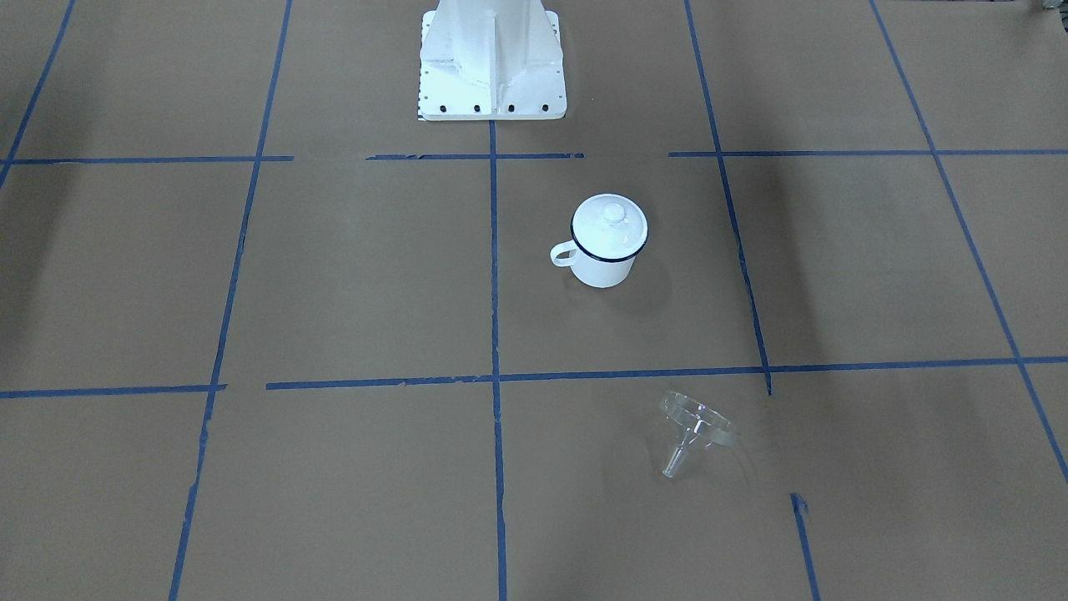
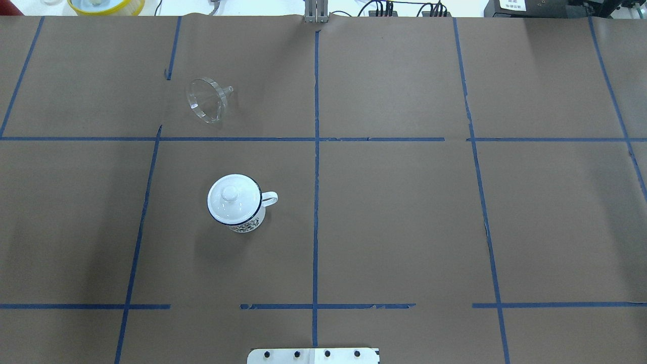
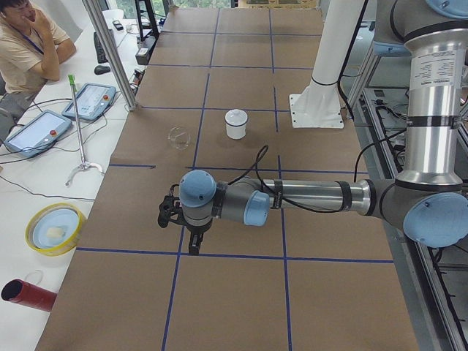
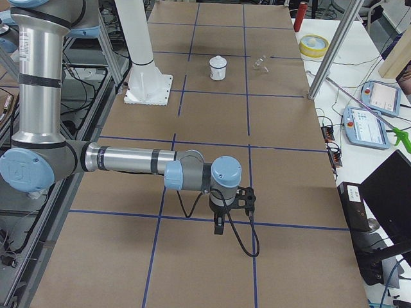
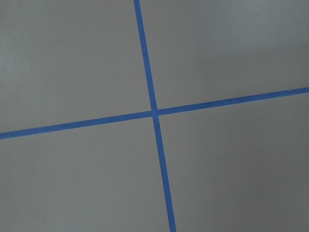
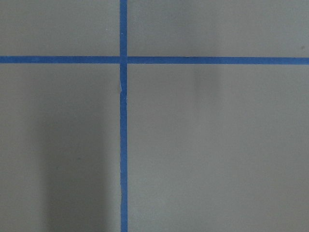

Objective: Place funnel on cup

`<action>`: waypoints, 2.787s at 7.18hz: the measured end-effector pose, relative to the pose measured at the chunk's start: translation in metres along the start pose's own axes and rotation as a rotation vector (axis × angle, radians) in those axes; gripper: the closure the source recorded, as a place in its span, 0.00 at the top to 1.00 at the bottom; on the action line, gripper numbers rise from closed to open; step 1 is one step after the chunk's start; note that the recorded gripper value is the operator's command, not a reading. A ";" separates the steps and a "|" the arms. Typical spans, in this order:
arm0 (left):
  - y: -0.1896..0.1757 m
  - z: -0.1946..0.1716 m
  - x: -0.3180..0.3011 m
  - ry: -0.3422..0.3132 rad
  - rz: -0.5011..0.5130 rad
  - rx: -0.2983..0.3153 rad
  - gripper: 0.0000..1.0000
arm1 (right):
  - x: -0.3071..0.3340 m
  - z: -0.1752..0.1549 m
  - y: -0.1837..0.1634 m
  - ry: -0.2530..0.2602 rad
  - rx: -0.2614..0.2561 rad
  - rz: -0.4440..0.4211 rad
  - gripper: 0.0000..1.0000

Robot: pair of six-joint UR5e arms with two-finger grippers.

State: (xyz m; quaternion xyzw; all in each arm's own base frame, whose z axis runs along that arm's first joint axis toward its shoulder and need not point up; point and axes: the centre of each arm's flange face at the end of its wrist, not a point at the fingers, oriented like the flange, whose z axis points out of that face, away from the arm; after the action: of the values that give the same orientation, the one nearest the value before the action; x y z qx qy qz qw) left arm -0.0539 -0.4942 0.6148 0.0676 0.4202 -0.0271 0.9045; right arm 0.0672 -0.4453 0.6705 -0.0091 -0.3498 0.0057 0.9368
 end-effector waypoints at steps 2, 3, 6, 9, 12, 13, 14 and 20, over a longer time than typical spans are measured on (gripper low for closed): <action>-0.034 0.009 0.074 0.023 -0.193 0.017 1.00 | 0.000 0.000 0.000 0.000 0.001 -0.001 1.00; -0.044 0.018 0.119 0.025 -0.242 0.015 1.00 | 0.000 0.000 0.000 0.000 0.001 -0.001 1.00; -0.033 0.035 0.284 0.035 -0.373 0.007 0.99 | 0.000 0.000 0.000 0.000 0.001 -0.001 1.00; -0.017 0.051 0.472 -0.011 -0.428 -0.126 0.99 | 0.000 0.000 0.000 0.000 0.001 -0.001 1.00; 0.058 0.079 0.588 -0.056 -0.535 -0.193 0.99 | 0.000 0.000 0.000 0.000 0.001 -0.001 1.00; 0.069 0.084 0.605 -0.062 -0.558 -0.196 0.99 | 0.000 0.000 0.000 0.000 0.001 -0.001 1.00; 0.074 0.087 0.614 -0.067 -0.566 -0.177 0.98 | 0.000 0.000 0.000 0.000 0.001 -0.001 1.00; 0.087 0.118 0.638 -0.115 -0.542 -0.140 0.42 | 0.000 0.000 0.000 0.000 0.001 -0.001 1.00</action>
State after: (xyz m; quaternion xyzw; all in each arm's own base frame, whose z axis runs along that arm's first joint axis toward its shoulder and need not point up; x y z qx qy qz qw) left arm 0.4565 -0.4201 0.2119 -0.1113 0.3720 -0.2428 0.8890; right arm 0.0672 -0.4454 0.6700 -0.0086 -0.3498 0.0055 0.9368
